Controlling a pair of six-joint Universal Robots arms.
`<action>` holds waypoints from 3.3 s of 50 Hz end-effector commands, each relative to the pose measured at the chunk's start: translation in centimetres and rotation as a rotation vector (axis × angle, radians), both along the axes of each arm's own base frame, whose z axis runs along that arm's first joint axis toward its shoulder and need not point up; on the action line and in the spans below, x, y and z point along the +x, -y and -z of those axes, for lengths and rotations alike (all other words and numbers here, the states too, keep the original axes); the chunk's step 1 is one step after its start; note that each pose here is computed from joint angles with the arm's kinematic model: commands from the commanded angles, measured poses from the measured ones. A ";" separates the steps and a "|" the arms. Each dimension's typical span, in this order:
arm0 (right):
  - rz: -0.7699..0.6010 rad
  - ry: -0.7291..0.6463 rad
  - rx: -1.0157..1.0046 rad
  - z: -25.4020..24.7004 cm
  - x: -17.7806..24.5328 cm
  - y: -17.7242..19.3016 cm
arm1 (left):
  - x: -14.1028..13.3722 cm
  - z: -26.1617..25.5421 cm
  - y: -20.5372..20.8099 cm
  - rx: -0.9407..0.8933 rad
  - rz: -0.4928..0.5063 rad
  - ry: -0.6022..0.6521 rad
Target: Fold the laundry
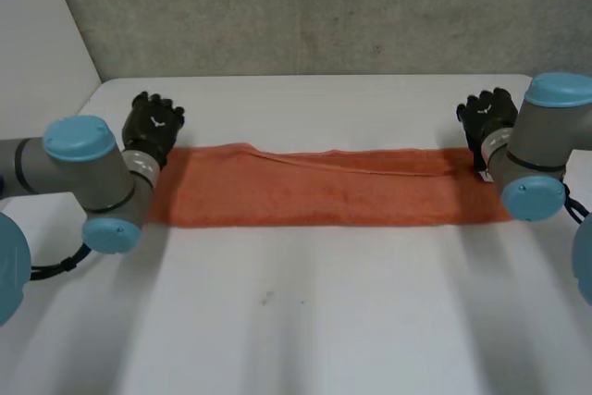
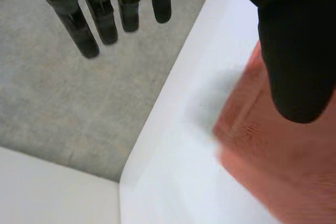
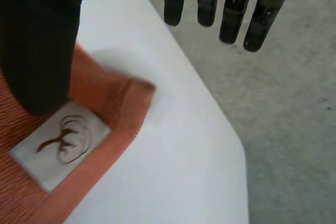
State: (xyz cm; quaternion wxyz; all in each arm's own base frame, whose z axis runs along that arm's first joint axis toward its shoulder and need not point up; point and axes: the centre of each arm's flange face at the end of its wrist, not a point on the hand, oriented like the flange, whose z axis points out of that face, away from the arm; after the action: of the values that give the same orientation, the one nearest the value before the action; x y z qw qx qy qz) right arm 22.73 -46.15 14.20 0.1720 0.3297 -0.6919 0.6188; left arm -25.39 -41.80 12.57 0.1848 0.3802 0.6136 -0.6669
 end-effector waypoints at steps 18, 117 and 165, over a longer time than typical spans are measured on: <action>-0.008 0.249 0.154 -5.8 -3.9 -8.5 | 0.7 -6.3 -6.7 -0.058 0.029 -0.096; -0.308 0.276 0.155 -1.2 7.3 -15.0 | -2.6 -5.2 -12.4 0.065 0.157 -0.265; -0.532 0.422 0.109 -3.4 15.7 -19.7 | -3.8 -7.4 -12.0 0.075 0.180 -0.448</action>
State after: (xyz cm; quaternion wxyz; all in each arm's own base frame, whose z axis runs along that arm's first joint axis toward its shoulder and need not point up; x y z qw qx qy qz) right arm 41.44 -22.87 13.76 -0.1225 0.5044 -0.5700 0.6369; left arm -28.37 -28.85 18.40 0.0154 0.3241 0.6266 -0.7086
